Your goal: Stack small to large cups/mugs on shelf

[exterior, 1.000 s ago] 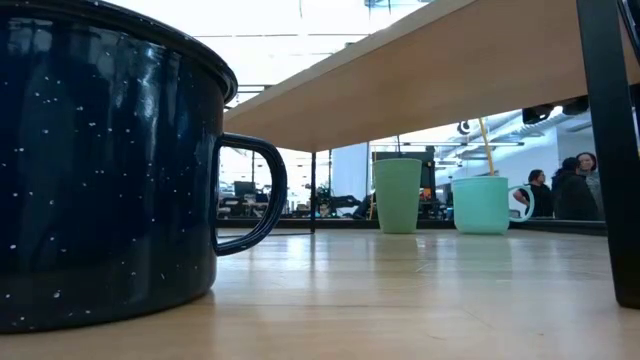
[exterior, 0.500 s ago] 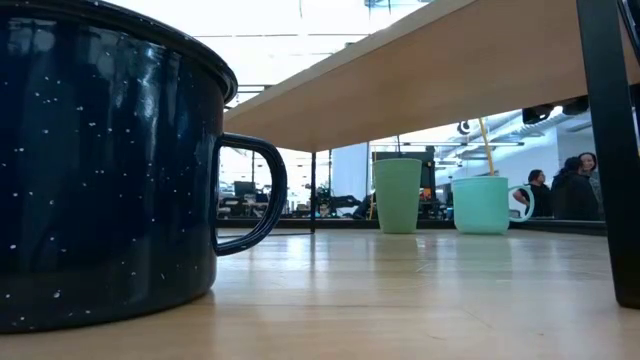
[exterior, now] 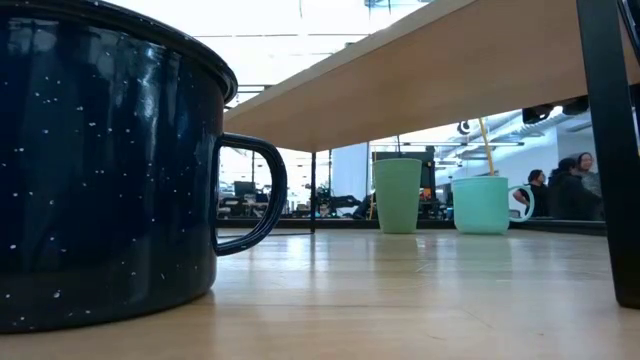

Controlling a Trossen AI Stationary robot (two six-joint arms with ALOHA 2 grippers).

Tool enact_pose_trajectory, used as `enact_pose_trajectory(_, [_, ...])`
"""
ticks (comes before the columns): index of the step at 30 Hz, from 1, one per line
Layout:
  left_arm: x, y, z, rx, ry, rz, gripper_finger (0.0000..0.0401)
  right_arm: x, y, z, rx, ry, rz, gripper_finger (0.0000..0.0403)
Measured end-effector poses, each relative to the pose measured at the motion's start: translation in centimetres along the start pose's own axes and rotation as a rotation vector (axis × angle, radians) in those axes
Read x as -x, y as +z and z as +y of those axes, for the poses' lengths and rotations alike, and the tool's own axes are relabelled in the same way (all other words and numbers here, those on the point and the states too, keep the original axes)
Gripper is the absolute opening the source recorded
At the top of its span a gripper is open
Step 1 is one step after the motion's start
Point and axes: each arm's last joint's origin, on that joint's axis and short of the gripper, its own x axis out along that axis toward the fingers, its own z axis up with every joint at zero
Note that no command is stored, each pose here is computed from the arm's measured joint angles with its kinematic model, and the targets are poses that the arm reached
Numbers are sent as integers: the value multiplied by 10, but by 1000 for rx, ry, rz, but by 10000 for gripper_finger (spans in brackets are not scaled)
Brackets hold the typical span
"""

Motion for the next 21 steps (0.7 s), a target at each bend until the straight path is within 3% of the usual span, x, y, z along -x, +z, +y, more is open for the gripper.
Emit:
enact_pose_trajectory(5, [0, 0, 0, 0, 0, 0, 6, 0, 7, 0, 4, -3, -69, 0])
enact_pose_trajectory(10, [0, 1, 0, 0, 1, -6, 5, -1, 6, 0, -20, -1, -26, 0])
enact_pose_trajectory(21, [0, 1, 0, 25, 1, -7, 5, -5, 75, -2, -32, 0, -15, 0])
